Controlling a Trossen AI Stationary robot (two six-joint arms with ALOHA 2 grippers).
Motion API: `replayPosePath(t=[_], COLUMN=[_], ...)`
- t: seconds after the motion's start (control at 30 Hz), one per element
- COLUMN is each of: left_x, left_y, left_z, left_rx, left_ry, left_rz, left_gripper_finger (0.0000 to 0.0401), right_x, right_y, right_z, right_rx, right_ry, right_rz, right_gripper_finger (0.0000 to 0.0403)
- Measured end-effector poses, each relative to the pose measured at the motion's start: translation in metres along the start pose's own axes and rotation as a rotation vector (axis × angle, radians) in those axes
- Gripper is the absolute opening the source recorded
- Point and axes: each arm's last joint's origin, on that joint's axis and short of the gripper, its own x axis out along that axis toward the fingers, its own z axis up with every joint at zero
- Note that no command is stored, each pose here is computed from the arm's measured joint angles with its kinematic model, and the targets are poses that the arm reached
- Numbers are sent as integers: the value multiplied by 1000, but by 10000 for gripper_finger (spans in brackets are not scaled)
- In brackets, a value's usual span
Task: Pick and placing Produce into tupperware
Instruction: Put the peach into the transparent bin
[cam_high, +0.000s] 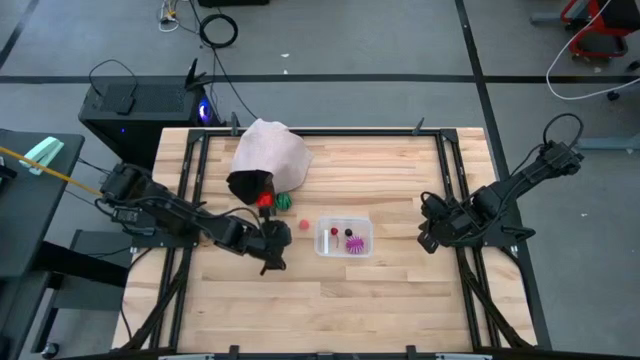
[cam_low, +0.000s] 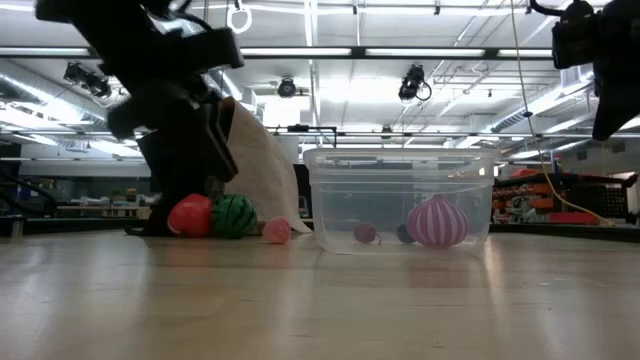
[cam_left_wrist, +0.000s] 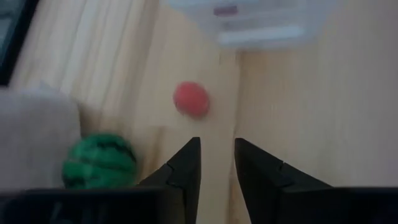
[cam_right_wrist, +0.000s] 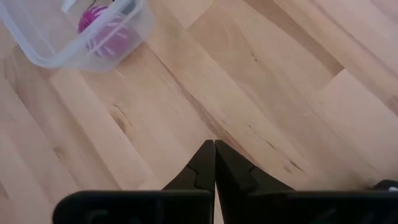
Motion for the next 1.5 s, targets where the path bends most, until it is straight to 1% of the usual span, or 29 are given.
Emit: replayPosePath(t=[0.07, 0.17, 0.3, 0.4, 0.6, 0.73, 0.9, 1.07, 1.13, 1.23, 1.37, 1.5], left_x=[6, 16, 24, 26, 28, 30, 35, 37, 41, 49, 60, 70], left_y=[4, 12, 23, 30, 44, 58, 69, 67, 65, 63, 61, 66], left_z=[1, 2, 4, 9, 21, 25, 24, 25, 26, 35, 56, 57], left_rx=[21, 47, 13, 7, 60, 44, 52, 96, 109, 128, 170, 191], left_ry=[3, 20, 44, 41, 23, 70, 99, 95, 137, 170, 181, 256], left_rz=[10, -26, -100, -141, -201, -219, -276, -321, -338, -344, -348, -354], left_gripper_finger=[125, 141, 170, 191, 223, 226, 215, 209, 209, 213, 219, 219], right_x=[0, 0, 0, 0, 0, 0, 0, 0, 0, 0, 0, 0], right_y=[1, 1, 3, 4, 4, 4, 4, 4, 4, 4, 4, 4], right_z=[0, 1, 1, 2, 2, 3, 3, 3, 3, 3, 3, 3], right_rx=[14, 48, 56, 66, 68, 69, 68, 61, 61, 60, 59, 61], right_ry=[-4, -15, -22, -28, -37, -48, -54, -55, -57, -64, -65, -65], right_rz=[9, 8, 27, 37, 34, 31, 31, 30, 30, 27, 27, 27], right_gripper_finger=[11, 11, 13, 13, 12, 12, 11, 11, 12, 12, 13, 13])
